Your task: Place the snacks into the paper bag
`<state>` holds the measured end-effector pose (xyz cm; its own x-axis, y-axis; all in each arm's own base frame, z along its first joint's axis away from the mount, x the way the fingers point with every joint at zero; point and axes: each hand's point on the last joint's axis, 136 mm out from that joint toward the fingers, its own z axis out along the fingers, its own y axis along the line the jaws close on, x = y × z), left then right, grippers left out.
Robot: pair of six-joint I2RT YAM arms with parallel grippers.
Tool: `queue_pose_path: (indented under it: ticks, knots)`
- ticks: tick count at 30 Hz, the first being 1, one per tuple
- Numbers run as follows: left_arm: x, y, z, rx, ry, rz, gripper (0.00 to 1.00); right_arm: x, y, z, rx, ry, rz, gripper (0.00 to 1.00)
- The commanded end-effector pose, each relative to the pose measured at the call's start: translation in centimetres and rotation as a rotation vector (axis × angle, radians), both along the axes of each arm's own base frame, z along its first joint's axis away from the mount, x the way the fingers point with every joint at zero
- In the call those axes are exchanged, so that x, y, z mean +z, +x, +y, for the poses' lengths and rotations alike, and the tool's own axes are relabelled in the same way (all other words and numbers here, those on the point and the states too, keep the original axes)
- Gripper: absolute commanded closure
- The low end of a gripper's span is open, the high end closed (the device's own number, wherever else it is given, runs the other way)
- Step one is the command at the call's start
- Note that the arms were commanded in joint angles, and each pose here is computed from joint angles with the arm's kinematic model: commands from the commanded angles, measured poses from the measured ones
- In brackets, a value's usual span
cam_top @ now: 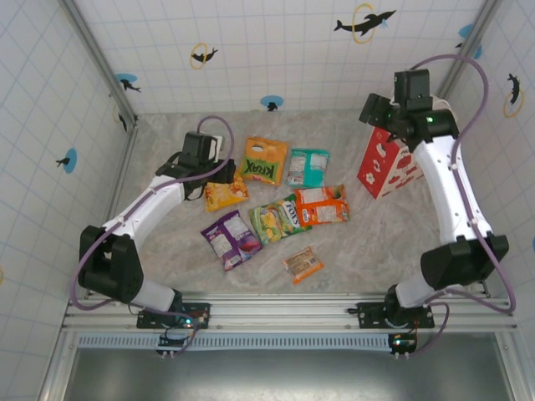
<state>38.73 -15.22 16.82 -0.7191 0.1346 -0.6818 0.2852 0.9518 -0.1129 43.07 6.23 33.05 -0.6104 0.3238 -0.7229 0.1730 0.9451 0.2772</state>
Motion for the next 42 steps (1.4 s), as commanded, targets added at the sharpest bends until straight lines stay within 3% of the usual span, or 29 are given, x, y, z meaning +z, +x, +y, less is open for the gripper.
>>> queue_pose_path:
  ticks: [1, 10, 18, 24, 34, 42]
  knots:
    - [0.8, 0.4, -0.4, -0.024, 0.019, -0.023, 0.21, 1.1, 2.7, -0.8, -0.061, 0.037, -0.046, 0.08]
    - [-0.5, 0.6, -0.2, -0.020, 0.033, -0.008, 0.20, -2.2, 6.2, -3.5, -0.197, -0.046, 0.032, 0.14]
    - [-0.6, 1.3, -0.4, 0.017, -0.001, -0.026, 0.19, -5.1, 8.4, -3.9, -0.207, -0.013, 0.066, 0.23]
    - [-1.1, 1.4, 0.4, 0.057, 0.024, -0.022, 0.20, -6.7, 9.2, -3.6, -0.186, -0.020, 0.094, 0.41]
    - [-0.9, 1.3, 0.8, 0.071, 0.039, -0.025, 0.20, -5.8, 7.9, -2.9, -0.092, -0.064, 0.103, 0.96]
    - [-0.8, 1.1, 0.7, 0.071, 0.025, -0.022, 0.20, -4.5, 2.9, -1.6, 0.113, -0.149, 0.169, 1.00]
